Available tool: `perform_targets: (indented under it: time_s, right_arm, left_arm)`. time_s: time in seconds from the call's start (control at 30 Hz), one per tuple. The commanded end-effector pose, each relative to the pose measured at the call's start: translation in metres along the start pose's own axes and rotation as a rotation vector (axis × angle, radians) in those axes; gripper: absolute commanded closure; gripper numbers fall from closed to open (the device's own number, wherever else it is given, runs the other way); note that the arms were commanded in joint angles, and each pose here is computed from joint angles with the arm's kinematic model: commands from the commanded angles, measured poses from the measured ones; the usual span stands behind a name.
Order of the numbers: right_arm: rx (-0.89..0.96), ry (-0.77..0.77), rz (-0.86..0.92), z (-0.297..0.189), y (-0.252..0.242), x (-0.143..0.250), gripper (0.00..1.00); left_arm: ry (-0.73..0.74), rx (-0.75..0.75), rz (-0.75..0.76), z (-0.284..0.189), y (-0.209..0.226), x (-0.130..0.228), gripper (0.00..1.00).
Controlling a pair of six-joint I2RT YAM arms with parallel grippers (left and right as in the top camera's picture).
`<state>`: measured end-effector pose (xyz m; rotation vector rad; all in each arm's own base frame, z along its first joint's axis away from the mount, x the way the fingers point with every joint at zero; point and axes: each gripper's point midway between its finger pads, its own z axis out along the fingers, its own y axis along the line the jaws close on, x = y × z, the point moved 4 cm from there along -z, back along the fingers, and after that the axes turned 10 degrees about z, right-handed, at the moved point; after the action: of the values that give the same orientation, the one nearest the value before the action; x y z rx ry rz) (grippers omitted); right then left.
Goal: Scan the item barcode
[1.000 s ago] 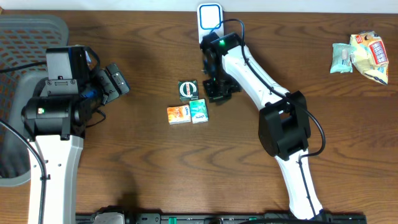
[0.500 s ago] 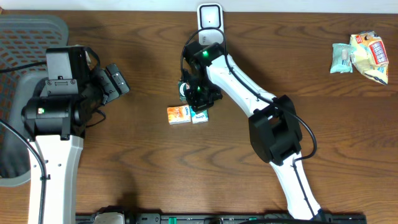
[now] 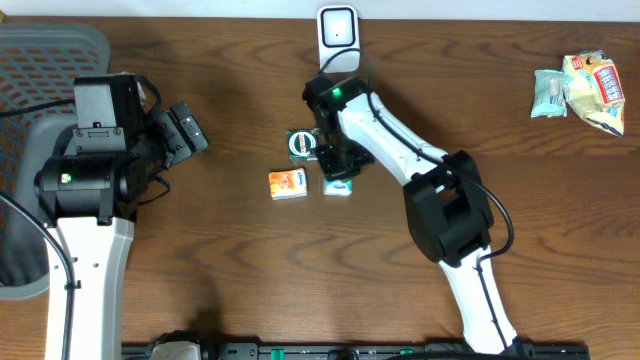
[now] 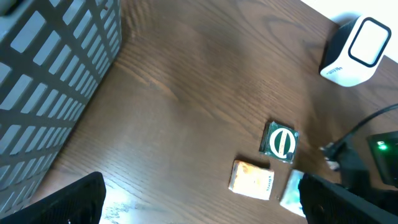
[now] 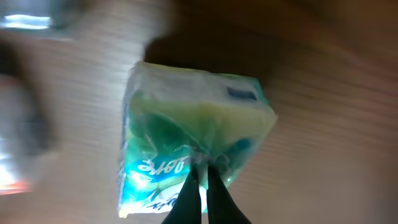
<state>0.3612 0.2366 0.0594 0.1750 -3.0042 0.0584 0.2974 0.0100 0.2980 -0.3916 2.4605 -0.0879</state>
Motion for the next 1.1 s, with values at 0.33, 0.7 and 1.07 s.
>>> perform_targets:
  time_s: [0.33, 0.7, 1.07]
  right_arm:
    - [-0.104, -0.011, -0.014, -0.047, -0.026, -0.017, 0.94]
    - [0.123, -0.104, 0.058, -0.038, -0.008, -0.008, 0.57]
    - [0.311, -0.227, 0.112, -0.004, 0.003, -0.002, 0.58]
  left_arm:
    - [-0.012, -0.01, 0.008, -0.002, 0.002, -0.003, 0.02]
    - [-0.012, -0.01, 0.008, -0.002, 0.002, -0.003, 0.02]
    - [-0.012, -0.01, 0.008, -0.002, 0.002, -0.003, 0.02]
